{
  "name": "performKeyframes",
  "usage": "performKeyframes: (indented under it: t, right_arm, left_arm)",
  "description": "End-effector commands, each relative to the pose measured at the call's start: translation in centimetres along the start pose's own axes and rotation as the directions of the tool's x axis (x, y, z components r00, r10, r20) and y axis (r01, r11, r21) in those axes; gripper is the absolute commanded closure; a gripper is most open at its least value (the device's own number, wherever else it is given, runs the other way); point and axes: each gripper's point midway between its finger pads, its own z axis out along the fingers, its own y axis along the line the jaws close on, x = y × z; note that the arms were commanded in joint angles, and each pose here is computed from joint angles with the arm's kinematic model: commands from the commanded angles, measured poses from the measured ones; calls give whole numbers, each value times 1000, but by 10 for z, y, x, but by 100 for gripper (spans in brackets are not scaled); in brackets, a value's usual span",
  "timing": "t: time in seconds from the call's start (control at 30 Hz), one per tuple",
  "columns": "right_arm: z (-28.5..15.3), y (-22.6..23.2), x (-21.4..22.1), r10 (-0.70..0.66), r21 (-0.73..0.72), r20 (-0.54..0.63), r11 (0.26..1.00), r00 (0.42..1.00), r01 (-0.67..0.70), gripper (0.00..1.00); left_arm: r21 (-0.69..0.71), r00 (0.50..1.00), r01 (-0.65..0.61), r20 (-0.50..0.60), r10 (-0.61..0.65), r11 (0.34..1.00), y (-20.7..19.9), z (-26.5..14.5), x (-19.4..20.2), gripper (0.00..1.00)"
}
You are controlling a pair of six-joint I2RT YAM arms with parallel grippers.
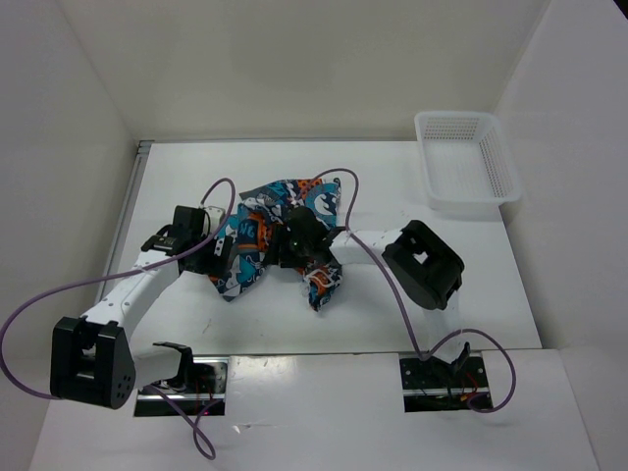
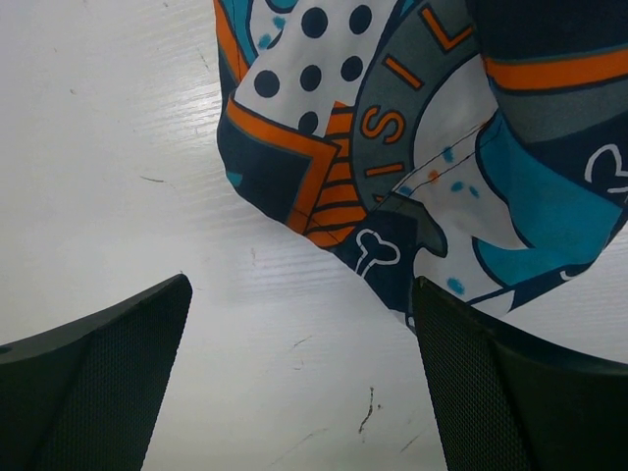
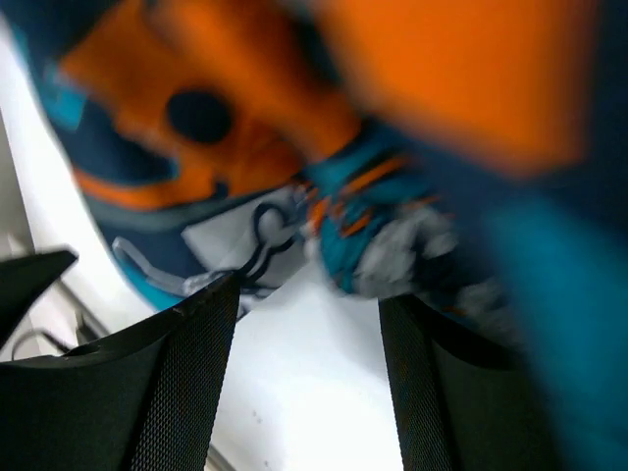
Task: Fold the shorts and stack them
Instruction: Flatten the shorts out
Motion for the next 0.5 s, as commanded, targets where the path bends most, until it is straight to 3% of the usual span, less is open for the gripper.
performKeyframes:
  t: [0.0, 0.17, 0.33, 0.4, 0.47]
  right_arm:
    - [-7, 9, -52, 57, -11, 146, 998, 988, -56, 36]
    - [-14, 22, -75, 29, -26, 230, 999, 973, -24, 36]
    - [0, 22, -82, 40, -16, 236, 999, 971, -37, 37]
    - [-2, 12, -96, 64, 32, 289, 997, 955, -76, 43]
    - [-18, 15, -110, 85, 37, 357, 994, 930, -105, 43]
  left_arm:
    - [2, 1000, -4, 23, 4, 1000, -1, -2, -2, 0]
    - [3, 1000, -5, 14, 5, 1000, -1, -2, 0, 0]
    - [-6, 1000, -5, 13, 5, 1000, 1, 0, -1, 0]
    - [-6, 1000, -5, 13, 5, 1000, 1, 0, -1, 0]
    - [-6, 1000, -5, 2, 5, 1000, 0, 0, 2, 0]
